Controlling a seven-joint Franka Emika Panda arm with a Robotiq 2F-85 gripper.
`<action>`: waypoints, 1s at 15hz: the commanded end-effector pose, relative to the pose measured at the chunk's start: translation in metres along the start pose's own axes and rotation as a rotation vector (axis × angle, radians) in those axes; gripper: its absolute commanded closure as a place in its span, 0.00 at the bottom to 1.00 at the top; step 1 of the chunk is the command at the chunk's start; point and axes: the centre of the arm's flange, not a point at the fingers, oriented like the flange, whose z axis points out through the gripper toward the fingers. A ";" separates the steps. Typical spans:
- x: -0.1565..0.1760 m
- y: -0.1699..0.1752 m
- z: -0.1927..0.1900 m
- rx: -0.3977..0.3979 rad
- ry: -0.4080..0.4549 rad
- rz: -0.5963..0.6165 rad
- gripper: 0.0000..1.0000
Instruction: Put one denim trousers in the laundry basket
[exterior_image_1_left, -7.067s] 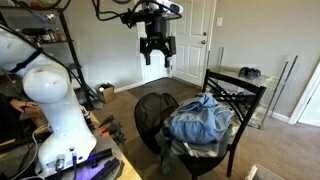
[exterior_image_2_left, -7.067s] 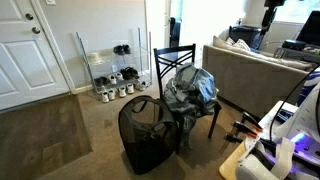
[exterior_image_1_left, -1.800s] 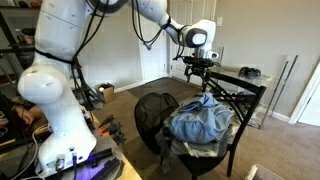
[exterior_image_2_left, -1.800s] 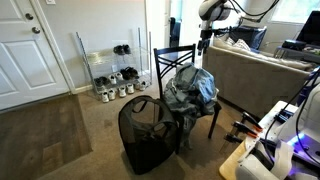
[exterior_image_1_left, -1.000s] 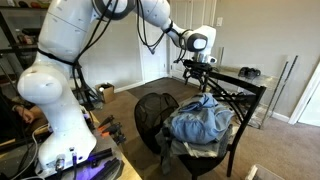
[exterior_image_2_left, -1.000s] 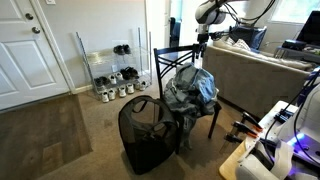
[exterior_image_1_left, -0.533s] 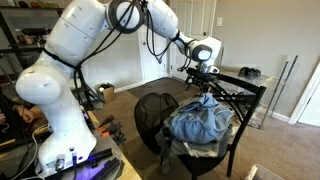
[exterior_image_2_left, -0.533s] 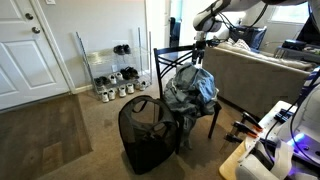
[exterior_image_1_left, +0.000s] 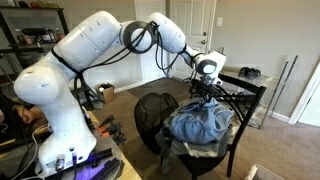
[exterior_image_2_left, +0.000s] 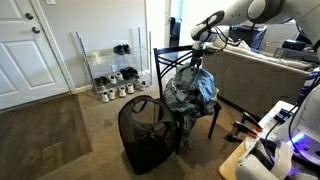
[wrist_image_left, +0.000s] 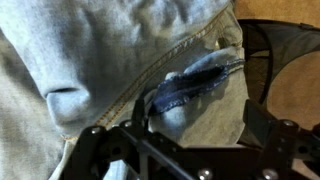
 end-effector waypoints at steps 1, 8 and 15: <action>0.013 0.014 -0.008 -0.049 -0.006 0.006 0.00; 0.017 0.036 0.000 -0.155 -0.079 0.032 0.00; 0.028 0.032 0.003 -0.299 -0.124 -0.023 0.00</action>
